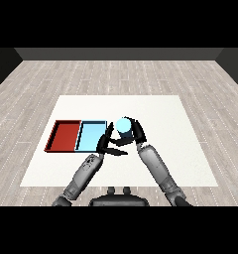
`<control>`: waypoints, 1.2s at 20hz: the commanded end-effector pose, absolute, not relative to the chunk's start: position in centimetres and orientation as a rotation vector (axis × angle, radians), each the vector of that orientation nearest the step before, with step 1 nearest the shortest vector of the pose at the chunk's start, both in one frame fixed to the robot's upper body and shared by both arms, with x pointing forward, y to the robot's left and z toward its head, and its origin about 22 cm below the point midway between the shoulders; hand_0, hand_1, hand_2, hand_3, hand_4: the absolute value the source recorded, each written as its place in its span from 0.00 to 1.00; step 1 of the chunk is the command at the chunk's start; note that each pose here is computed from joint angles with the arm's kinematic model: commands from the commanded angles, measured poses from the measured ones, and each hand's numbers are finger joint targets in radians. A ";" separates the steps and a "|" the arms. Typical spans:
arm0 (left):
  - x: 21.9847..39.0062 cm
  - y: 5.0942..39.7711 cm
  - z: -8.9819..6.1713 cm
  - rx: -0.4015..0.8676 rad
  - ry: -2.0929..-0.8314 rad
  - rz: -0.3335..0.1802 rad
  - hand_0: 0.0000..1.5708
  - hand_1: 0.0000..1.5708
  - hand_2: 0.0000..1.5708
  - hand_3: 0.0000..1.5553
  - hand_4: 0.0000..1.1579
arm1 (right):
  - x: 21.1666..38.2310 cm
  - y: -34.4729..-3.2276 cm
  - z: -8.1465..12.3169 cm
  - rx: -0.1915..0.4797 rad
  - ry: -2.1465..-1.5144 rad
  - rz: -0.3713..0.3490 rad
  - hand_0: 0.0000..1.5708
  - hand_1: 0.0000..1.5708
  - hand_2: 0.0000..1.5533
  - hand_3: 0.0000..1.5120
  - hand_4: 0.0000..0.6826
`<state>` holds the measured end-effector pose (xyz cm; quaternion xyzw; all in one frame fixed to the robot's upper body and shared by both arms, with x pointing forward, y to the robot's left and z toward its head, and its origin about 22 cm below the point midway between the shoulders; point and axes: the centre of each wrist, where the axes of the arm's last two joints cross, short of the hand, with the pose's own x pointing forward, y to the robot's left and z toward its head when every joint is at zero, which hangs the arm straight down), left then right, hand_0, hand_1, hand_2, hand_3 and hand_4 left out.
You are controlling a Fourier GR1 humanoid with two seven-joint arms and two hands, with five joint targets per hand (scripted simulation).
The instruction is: Pick the blue can and put it in the blue box
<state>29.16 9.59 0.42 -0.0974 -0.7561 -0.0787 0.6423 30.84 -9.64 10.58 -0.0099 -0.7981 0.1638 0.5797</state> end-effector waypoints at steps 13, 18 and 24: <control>30.0 7.7 0.1 -0.316 -1.727 -0.173 0.00 0.00 0.00 0.00 0.00 | 30.2 -7.5 9.5 0.044 -1.879 0.415 0.87 0.87 0.93 0.91 0.84; 30.6 7.2 0.5 -0.209 -1.749 -0.160 0.00 0.00 0.00 0.00 0.55 | 28.6 -8.2 8.2 0.073 -1.885 0.413 0.98 0.98 0.94 0.92 0.83; 29.7 6.1 0.9 -0.239 -1.730 -0.128 1.00 1.00 1.00 0.97 1.00 | 28.7 -7.8 11.0 0.066 -1.882 0.400 0.94 0.94 0.94 0.91 0.82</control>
